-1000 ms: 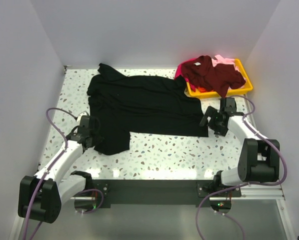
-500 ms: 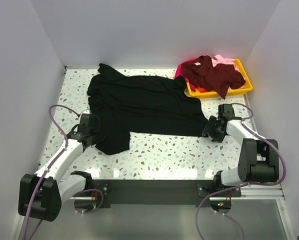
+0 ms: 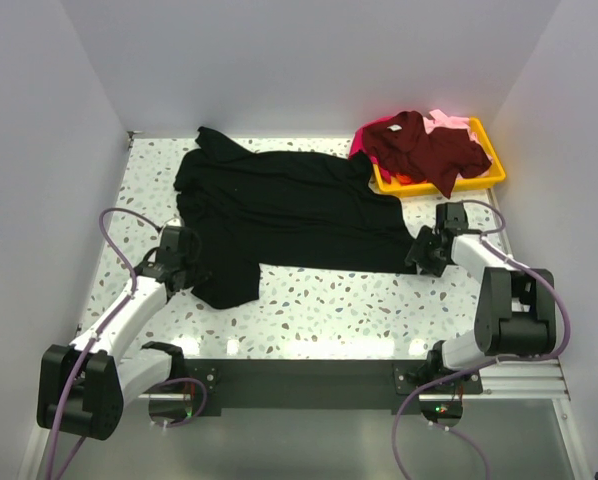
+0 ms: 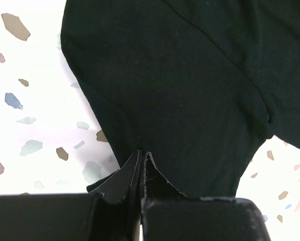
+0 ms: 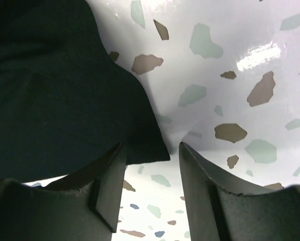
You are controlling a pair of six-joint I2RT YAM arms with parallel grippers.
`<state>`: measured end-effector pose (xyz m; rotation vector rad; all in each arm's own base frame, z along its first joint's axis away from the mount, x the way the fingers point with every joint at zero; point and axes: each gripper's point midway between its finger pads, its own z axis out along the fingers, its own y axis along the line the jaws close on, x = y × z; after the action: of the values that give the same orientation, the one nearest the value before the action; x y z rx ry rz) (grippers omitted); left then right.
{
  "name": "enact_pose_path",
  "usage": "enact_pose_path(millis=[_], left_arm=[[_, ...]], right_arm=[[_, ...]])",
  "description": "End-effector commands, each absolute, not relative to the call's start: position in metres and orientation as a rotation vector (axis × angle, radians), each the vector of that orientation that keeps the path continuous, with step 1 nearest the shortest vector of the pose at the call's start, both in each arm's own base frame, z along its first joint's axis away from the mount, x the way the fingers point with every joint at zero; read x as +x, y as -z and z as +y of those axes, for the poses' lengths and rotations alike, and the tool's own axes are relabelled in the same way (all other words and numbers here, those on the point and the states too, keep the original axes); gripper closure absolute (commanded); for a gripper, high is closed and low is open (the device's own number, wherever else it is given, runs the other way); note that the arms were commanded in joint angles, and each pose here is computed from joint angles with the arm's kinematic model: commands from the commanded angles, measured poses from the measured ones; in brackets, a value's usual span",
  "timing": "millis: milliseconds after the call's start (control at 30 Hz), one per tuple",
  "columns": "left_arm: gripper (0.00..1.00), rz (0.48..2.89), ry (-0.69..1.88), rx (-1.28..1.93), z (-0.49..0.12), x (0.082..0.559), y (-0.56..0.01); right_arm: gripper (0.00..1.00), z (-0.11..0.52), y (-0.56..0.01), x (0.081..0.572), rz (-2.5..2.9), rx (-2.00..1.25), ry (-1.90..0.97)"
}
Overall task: Fold and stack the t-shirts
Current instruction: Flatten the tshirt out
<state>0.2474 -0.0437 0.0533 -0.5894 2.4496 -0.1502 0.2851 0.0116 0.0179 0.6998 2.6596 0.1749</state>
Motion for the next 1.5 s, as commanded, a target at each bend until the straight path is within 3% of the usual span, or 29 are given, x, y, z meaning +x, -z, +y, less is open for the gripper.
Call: enact_pose_path(millis=[0, 233, 300, 333, 367, 900, 1467], left_arm=[[1.0, 2.38, 0.188, -0.54, -0.049, 0.265, -0.076], [1.0, 2.379, 0.193, -0.527, -0.049, 0.265, -0.078], [1.0, 2.379, 0.201, -0.523, -0.051, 0.265, -0.079], [1.0, 2.381, 0.202, -0.522, -0.051, 0.265, -0.079], [1.0, 2.383, 0.203, -0.522, -0.051, 0.264, -0.078], [1.0, 2.308, 0.292, -0.484, -0.058, 0.256, -0.128], [1.0, 2.143, 0.354, -0.551, -0.048, 0.218, -0.212]], right_arm=[[0.51, 0.014, -0.008, 0.289, 2.668, 0.698, -0.184], [0.76, 0.02, -0.003, 0.281, 2.698, 0.677, -0.213], [0.93, 0.021, -0.005, 0.28, 2.704, 0.661, -0.223], [0.93, 0.022, -0.006, 0.28, 2.704, 0.658, -0.227], [1.0, 0.022, -0.007, 0.279, 2.706, 0.651, -0.23], [1.0, 0.031, -0.097, 0.253, 2.607, 0.467, -0.298], [1.0, 0.056, -0.123, 0.201, 2.649, 0.364, -0.304]])
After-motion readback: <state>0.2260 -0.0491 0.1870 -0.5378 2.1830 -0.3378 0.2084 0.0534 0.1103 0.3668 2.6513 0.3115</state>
